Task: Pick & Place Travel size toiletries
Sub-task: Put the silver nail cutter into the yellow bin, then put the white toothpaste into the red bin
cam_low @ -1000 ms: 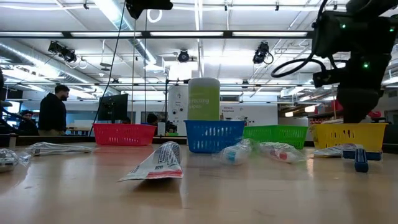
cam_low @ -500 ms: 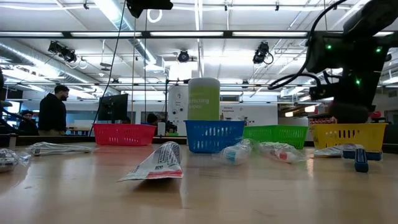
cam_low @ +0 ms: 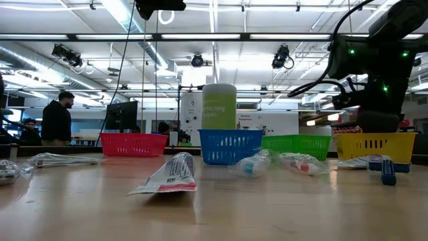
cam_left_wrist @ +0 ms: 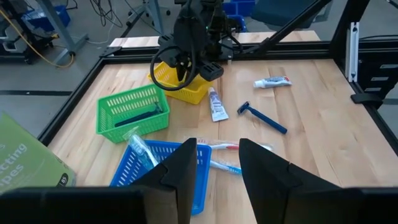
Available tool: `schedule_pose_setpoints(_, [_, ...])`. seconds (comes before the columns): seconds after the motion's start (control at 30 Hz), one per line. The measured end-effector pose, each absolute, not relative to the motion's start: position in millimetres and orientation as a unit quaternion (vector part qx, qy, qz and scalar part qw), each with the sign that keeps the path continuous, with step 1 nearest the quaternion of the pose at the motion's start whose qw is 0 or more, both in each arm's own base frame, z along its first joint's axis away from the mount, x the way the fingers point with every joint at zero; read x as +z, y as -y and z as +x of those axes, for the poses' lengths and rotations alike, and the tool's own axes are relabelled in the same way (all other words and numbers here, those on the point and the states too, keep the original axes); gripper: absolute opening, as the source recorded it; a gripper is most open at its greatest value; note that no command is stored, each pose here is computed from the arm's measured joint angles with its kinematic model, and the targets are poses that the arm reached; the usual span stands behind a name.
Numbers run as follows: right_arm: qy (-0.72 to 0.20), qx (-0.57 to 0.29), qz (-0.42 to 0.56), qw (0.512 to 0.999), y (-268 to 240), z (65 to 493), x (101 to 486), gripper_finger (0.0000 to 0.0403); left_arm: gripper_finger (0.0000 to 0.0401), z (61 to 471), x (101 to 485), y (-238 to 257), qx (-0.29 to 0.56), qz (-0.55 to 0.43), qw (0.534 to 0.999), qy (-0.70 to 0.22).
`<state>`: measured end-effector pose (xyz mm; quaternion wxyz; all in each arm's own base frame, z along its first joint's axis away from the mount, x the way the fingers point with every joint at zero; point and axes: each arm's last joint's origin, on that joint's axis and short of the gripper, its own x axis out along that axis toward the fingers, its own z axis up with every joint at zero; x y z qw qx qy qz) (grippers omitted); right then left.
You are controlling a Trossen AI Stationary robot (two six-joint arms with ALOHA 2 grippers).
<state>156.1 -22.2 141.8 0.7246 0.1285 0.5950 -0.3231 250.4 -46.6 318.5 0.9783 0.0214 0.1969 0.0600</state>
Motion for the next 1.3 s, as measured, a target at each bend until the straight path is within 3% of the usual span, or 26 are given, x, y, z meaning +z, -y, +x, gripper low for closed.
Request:
schedule_pose_setpoints(0.27, [-0.581,-0.32,0.137,0.735,23,164,152,0.0152,0.0128,250,318,47,0.06,0.02,0.978,-0.197])
schedule_pose_setpoints(0.47, [-0.568,-0.265,0.179,0.758,21,183,182,0.0152,0.0128,248,316,50,0.08,0.01,0.975,-0.207])
schedule_pose_setpoints(0.73, [-0.486,-0.174,0.201,0.833,13,213,213,0.0147,0.0128,238,303,54,0.118,-0.006,0.955,-0.27])
schedule_pose_setpoints(1.0, [-0.335,-0.028,0.106,0.936,-3,242,237,0.0148,0.0128,233,295,60,0.137,-0.089,0.943,-0.29])
schedule_pose_setpoints(1.17, [-0.284,0.015,0.03,0.958,-10,249,246,0.0167,0.0128,233,279,76,0.097,-0.096,0.937,-0.32])
schedule_pose_setpoints(1.3, [-0.262,0.037,0.026,0.964,-12,253,249,0.0199,0.0128,235,262,89,0.092,-0.132,0.922,-0.351])
